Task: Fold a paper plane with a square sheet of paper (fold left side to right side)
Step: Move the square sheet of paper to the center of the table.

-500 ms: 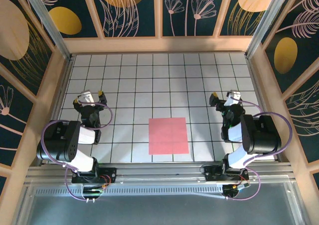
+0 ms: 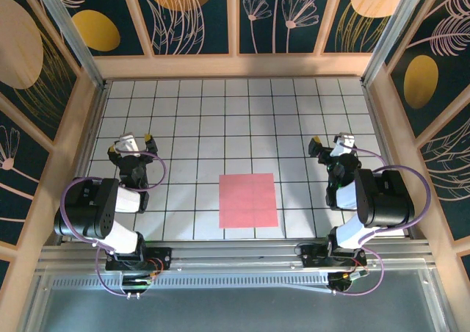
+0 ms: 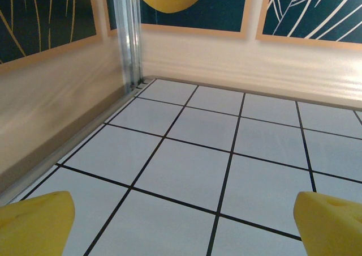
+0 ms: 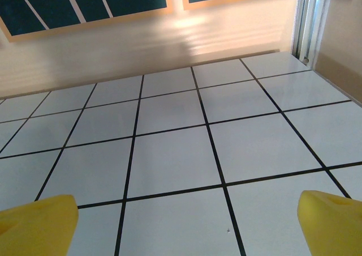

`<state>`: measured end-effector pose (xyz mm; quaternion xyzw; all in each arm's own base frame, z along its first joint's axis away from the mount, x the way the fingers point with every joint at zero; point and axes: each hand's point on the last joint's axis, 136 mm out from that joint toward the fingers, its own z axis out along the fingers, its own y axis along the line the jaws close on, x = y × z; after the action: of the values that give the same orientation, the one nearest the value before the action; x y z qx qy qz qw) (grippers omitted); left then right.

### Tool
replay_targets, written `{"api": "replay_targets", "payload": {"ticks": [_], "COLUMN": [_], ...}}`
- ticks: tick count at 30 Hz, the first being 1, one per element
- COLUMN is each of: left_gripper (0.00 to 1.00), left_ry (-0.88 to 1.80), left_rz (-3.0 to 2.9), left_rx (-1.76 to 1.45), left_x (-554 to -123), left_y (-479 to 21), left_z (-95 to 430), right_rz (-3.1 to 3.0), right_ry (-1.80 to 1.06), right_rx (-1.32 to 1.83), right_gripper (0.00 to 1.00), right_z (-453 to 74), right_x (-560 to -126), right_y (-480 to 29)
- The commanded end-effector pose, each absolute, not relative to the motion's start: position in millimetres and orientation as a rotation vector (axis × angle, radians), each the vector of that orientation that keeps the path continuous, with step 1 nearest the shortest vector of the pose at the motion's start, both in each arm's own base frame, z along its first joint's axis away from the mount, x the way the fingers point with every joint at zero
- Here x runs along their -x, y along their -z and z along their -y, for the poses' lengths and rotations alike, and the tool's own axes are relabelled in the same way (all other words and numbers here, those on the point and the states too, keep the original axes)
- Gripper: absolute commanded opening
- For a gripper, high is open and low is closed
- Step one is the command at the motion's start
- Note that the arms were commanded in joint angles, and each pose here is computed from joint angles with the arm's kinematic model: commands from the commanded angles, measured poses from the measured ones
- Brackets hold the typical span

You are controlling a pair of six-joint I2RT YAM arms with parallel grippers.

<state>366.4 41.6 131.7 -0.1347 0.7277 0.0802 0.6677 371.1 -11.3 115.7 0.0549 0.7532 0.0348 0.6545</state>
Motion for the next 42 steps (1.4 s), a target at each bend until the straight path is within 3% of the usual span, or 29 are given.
{"api": "replay_targets", "payload": {"ticks": [1,22,30,36,42], "left_gripper": [0.99,0.99,0.99,0.99,0.99], "left_ry": [-0.158,-0.160,-0.146,0.098,0.510], "left_rz": [-1.617,-1.615,-1.596,-1.791,-1.969], "left_rx": [0.308,0.310,0.353,0.466,0.444], "left_x": [-368,-366,-362,-375,-362], "left_y": [-139,-139,-182,-203,-195], "left_z": [-41,-41,-44,-21,36], "right_rz": [-1.656,-1.650,-1.707,-1.926,-2.086], "right_ry": [-0.062,-0.068,-0.111,-0.340,-0.713], "right_rx": [-0.125,-0.128,-0.204,-0.327,-0.333], "right_gripper": [0.99,0.99,0.99,0.99,0.99], "right_z": [13,13,14,-9,-72], "right_x": [-375,-374,-369,-362,-331], "right_y": [-129,-131,-160,-162,-159]}}
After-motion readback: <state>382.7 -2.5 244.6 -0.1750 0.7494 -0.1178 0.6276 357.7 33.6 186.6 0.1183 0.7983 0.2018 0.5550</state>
